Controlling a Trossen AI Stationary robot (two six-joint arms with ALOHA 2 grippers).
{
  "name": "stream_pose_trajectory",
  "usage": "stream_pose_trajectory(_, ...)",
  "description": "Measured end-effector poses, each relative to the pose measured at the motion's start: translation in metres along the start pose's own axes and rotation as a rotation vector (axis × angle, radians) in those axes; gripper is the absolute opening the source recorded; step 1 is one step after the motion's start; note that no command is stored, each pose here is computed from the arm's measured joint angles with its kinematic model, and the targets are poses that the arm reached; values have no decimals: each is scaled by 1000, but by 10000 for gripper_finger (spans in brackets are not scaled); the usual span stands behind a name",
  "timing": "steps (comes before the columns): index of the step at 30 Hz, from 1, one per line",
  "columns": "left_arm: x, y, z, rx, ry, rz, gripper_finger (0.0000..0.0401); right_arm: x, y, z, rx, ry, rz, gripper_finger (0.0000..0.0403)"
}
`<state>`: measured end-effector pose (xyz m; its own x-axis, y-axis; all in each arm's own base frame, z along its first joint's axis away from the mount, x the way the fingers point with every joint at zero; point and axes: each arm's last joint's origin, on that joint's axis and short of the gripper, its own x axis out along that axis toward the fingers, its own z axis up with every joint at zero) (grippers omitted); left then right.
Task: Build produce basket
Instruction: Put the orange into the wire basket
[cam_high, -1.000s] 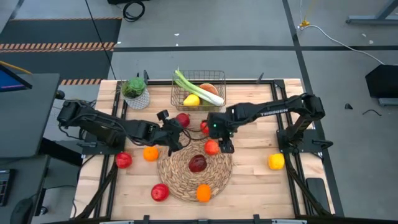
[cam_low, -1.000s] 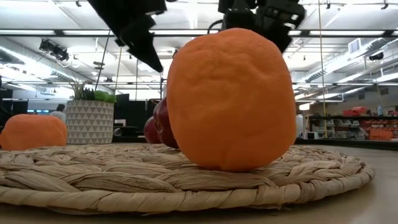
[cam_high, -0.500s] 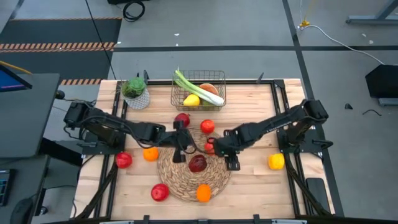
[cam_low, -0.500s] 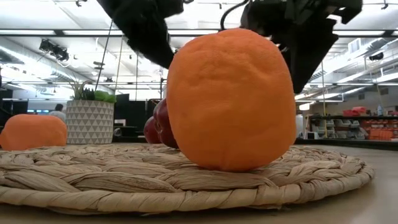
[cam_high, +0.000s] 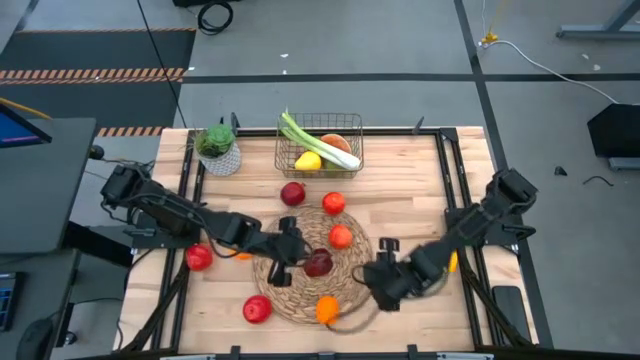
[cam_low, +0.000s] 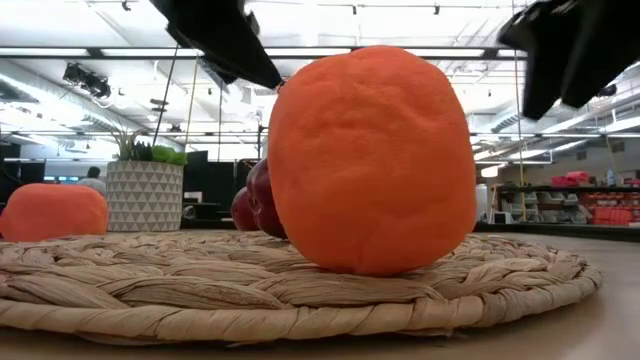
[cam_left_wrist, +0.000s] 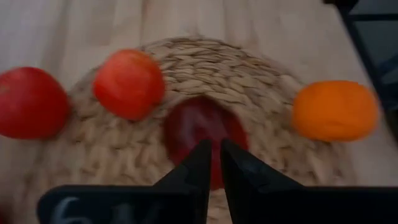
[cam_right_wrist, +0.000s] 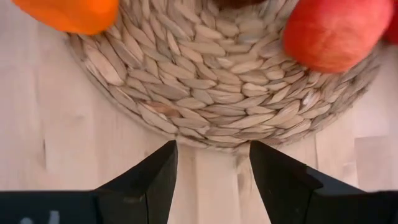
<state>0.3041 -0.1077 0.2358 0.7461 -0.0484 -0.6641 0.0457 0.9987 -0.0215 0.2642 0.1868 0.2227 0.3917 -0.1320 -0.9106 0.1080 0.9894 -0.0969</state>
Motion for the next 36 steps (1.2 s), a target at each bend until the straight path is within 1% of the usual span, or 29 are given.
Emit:
stream_pose_trajectory(2, -2, -9, -2, -4, 1, -21, 43, -7, 12, -10, 7, -59, -34, 208)
stream_pose_trajectory(5, -5, -20, -4, -15, -2, -42, 41, -16, 28, -24, 40, -129, -52, 208)
stream_pose_trajectory(10, -9, -30, -7, -158, -34, 6, 35, -28, 48, -47, 89, -182, -25, 208)
stream_pose_trajectory(13, -11, -38, -7, -233, -67, 8, 32, -34, 57, -58, 76, -222, -22, 208)
stream_pose_trajectory(14, -12, -42, -5, -241, -92, 0, 32, -35, 59, -59, 66, -241, -21, 208)
stream_pose_trajectory(16, -13, -53, -2, -236, -159, -34, 34, -37, 64, -62, 30, -278, -10, 208)
stream_pose_trajectory(19, -12, -70, 2, -183, -245, -96, 36, -38, 68, -61, -26, -308, 10, 208)
stream_pose_trajectory(21, -13, -80, -2, -151, -255, -120, 35, -39, 70, -60, -44, -320, 23, 208)
stream_pose_trajectory(23, -13, -88, -5, -144, -257, -130, 33, -39, 72, -58, -58, -333, 37, 208)
stream_pose_trajectory(26, -15, -95, -12, -161, -240, -103, 32, -39, 72, -57, -73, -334, 38, 208)
stream_pose_trajectory(29, -16, -95, -17, -226, -231, -38, 32, -39, 71, -57, -82, -329, 40, 208)
stream_pose_trajectory(31, -17, -92, -21, -283, -200, 9, 30, -38, 71, -56, -80, -322, 42, 208)
stream_pose_trajectory(34, -17, -80, -34, -397, -82, 106, 27, -36, 68, -53, -78, -318, 32, 208)
stream_pose_trajectory(36, -17, -69, -48, -469, 34, 220, 25, -35, 67, -51, -89, -316, 24, 208)
